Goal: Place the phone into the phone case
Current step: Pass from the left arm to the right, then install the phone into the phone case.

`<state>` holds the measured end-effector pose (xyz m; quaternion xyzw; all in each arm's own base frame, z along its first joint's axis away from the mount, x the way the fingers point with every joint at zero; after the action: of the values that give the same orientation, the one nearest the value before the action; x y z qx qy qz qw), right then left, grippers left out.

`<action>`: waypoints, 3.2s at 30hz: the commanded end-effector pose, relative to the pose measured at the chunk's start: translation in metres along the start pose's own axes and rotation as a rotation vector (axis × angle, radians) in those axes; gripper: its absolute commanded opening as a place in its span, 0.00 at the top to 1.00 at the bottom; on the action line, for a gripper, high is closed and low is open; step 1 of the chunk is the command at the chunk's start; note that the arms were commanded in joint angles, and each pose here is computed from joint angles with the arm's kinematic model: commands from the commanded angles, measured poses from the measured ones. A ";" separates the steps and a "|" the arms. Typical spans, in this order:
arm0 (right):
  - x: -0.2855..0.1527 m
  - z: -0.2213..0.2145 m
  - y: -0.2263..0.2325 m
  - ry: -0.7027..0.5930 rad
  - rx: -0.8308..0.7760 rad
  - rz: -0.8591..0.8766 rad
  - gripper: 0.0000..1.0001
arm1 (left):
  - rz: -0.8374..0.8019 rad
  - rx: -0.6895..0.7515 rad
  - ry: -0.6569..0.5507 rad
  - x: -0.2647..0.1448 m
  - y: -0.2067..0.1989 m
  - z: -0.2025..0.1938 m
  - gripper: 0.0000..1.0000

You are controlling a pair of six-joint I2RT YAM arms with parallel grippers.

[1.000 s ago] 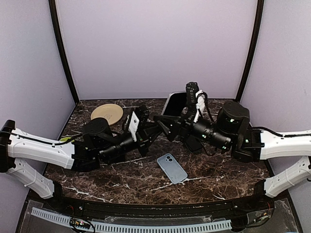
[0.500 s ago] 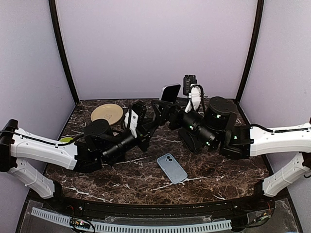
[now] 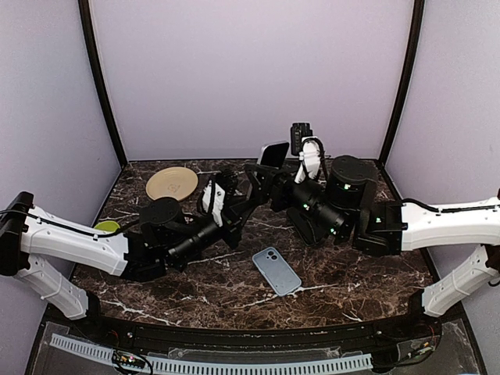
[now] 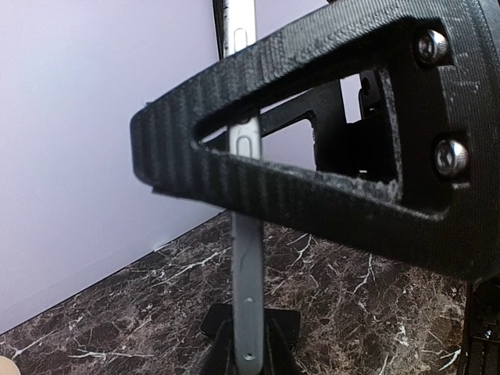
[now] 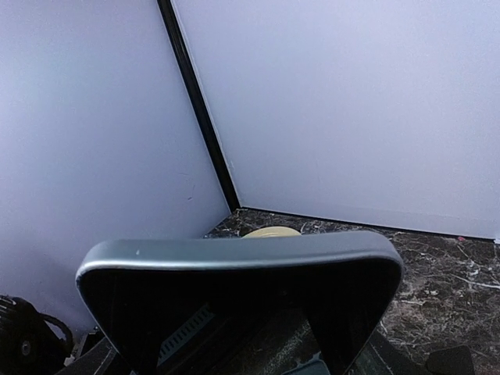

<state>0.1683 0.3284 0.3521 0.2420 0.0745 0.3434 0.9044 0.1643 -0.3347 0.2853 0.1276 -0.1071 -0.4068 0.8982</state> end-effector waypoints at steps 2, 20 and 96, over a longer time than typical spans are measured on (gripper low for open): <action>0.000 0.010 0.008 0.064 -0.021 0.110 0.70 | 0.040 -0.064 -0.060 -0.002 0.004 0.007 1.00; 0.006 0.005 -0.019 0.176 -0.028 0.030 1.00 | -0.045 -0.128 0.065 -0.021 -0.001 -0.016 0.36; 0.014 -0.188 -0.108 0.857 -0.255 -0.551 1.00 | 0.154 -0.076 0.575 -0.039 0.130 -0.066 0.03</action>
<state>0.1809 0.3314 0.1327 -0.0757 0.4844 0.1611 0.8565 0.2513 -0.2171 0.2509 0.1956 0.1780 -0.2904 0.9196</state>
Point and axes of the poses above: each gripper's point midway between its finger pads, its own x axis out along the fingers, its own y axis along the line the jaws close on, z = x × y, the point moved 8 cm from there along -x, back along the fingers, and after that the axes turned 13 degrees about x, right-handed, at the moved point
